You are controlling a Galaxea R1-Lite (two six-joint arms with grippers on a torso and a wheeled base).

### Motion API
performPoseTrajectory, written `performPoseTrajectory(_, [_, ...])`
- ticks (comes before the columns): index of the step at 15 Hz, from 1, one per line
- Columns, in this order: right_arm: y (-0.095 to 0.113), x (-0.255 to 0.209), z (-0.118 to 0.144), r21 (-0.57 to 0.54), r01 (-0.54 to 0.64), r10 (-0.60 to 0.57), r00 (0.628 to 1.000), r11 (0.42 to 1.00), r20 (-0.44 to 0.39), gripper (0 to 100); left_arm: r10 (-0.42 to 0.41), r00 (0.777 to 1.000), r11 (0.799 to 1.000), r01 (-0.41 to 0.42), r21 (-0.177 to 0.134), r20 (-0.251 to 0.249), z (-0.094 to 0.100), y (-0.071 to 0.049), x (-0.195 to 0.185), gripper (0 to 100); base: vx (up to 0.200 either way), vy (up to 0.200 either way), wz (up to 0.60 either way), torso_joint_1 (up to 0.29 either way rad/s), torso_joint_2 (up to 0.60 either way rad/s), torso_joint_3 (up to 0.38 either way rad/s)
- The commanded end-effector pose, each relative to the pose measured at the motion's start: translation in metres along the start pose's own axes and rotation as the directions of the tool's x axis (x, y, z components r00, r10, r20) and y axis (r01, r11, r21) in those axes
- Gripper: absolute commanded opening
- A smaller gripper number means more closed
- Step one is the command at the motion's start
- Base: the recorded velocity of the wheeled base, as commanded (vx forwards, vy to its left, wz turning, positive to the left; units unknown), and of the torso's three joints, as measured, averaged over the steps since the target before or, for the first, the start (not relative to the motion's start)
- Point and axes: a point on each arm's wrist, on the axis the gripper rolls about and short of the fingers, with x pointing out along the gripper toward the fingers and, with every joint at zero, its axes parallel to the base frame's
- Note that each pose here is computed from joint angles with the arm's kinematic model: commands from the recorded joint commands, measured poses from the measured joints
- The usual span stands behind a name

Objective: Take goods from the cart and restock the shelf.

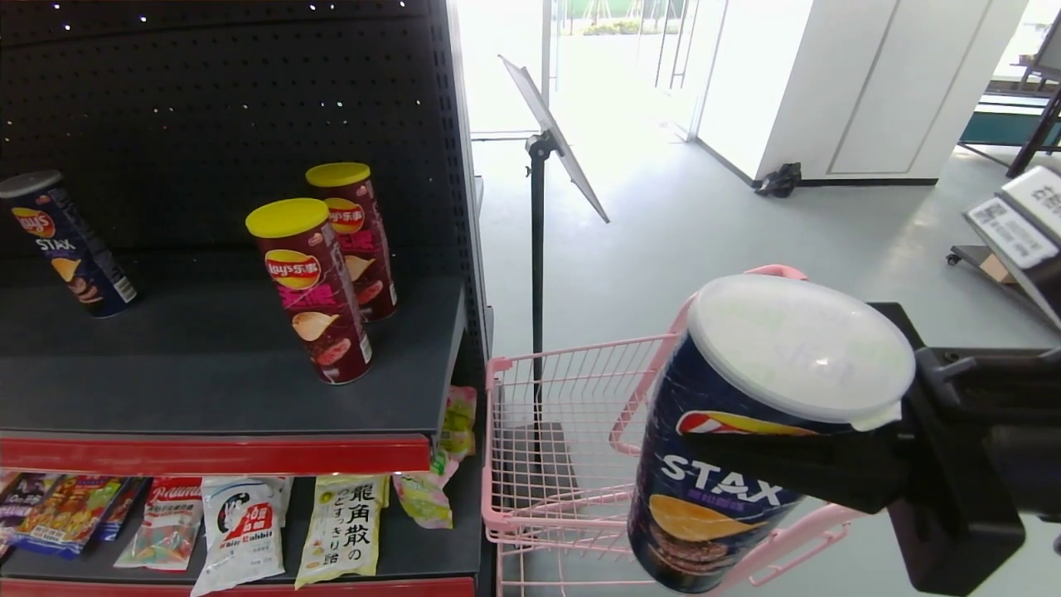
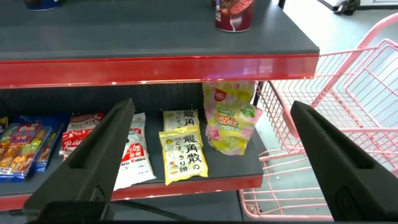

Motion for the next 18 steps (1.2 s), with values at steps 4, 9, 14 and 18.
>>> performPoseTrajectory(4, [0.002, -0.018, 0.01, -0.03, 0.035, -0.033, 0.998, 0.999, 0.053, 0, 0.0, 1.0, 1.0, 0.0, -0.001, -0.002, 0.0, 0.0, 0.0, 100, 0.0, 0.0, 0.0, 0.0, 0.0, 0.0])
performPoseTrajectory(9, [0.004, -0.027, 0.014, -0.053, 0.097, -0.093, 0.994, 0.994, 0.064, 0, 0.0, 1.0, 1.0, 0.0, 0.001, -0.002, 0.0, 0.0, 0.0, 100, 0.0, 0.0, 0.0, 0.0, 0.0, 0.0])
performPoseTrajectory(14, [0.002, -0.026, 0.013, -0.048, 0.183, -0.181, 0.983, 0.982, 0.038, 0, 0.0, 1.0, 1.0, 0.0, 0.001, 0.0, 0.0, 0.0, 0.0, 100, 0.0, 0.0, 0.0, 0.0, 0.0, 0.0])
performPoseTrajectory(18, [0.001, -0.023, 0.01, -0.044, 0.201, -0.201, 0.979, 0.979, 0.019, 0, 0.0, 1.0, 1.0, 0.0, -0.002, -0.002, 0.0, 0.0, 0.0, 100, 0.0, 0.1, 0.0, 0.002, 0.0, 0.002])
